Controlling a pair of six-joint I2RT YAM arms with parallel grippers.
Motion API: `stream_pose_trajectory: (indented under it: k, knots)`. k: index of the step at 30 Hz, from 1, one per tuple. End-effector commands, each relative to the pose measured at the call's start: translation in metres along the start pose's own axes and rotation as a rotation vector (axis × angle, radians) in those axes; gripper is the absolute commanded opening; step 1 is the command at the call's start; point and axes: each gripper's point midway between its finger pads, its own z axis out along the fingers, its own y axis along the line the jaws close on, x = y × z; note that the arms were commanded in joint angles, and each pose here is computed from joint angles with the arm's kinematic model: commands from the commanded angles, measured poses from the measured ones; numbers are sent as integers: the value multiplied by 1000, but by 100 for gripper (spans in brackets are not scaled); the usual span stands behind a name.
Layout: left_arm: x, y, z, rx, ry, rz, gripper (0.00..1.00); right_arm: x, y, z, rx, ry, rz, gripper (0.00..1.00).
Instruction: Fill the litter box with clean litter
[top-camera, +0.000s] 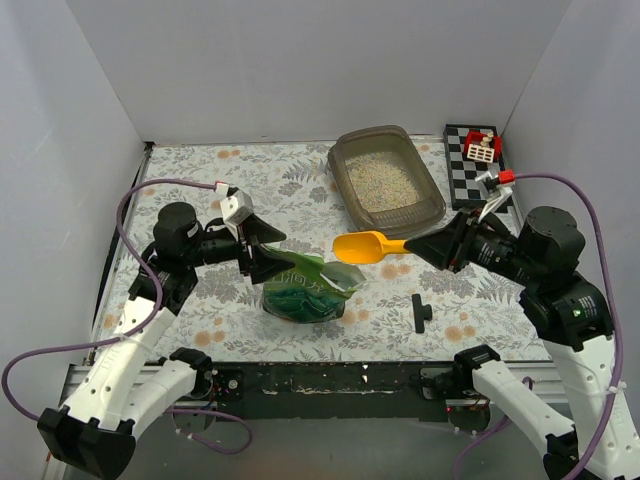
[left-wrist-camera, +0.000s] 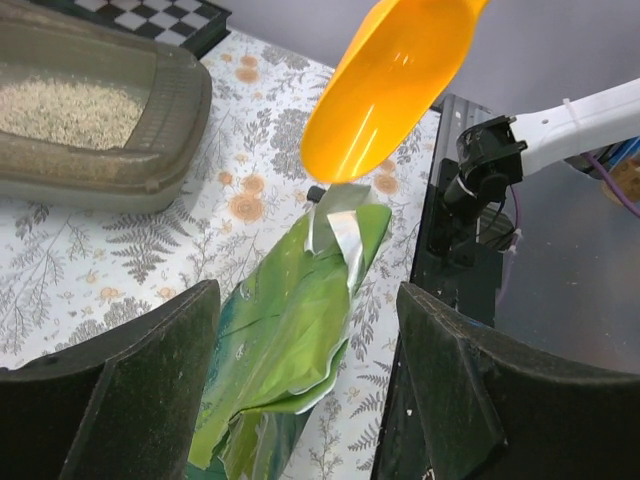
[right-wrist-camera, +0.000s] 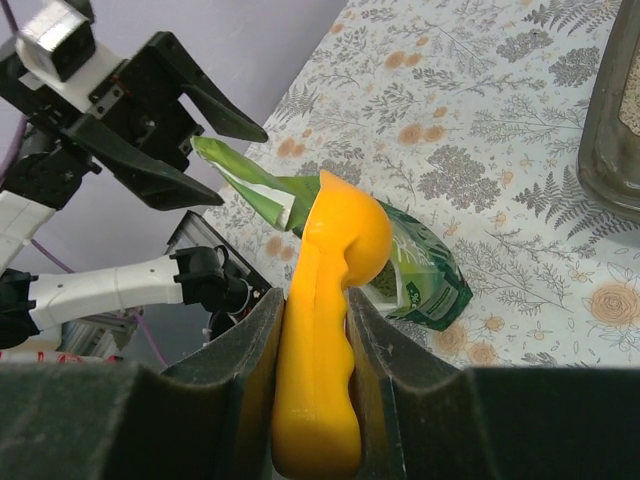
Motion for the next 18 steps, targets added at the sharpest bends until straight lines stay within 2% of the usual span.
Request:
stream_pose_trajectory:
  k: [1, 4, 8, 10, 14, 16, 18]
  knots:
    - [19, 10, 2, -57, 30, 16, 70, -17, 24, -19, -24, -23, -52, 1]
    - [28, 14, 4, -81, 38, 22, 67, -13, 24, -23, -7, 14, -38, 1]
    - [32, 18, 5, -104, 33, 28, 57, -3, 22, -22, -6, 55, -14, 1]
    - [34, 16, 7, -90, 32, 25, 48, 0, 18, -21, 4, 65, -7, 1]
    - [35, 16, 9, -82, 30, 26, 17, 7, 9, -15, 20, 84, 8, 1]
    - [35, 15, 9, -81, 29, 27, 5, 9, 5, -12, 23, 87, 13, 1]
    - [35, 13, 10, -72, 28, 28, 0, 13, 1, -9, 32, 97, 17, 1]
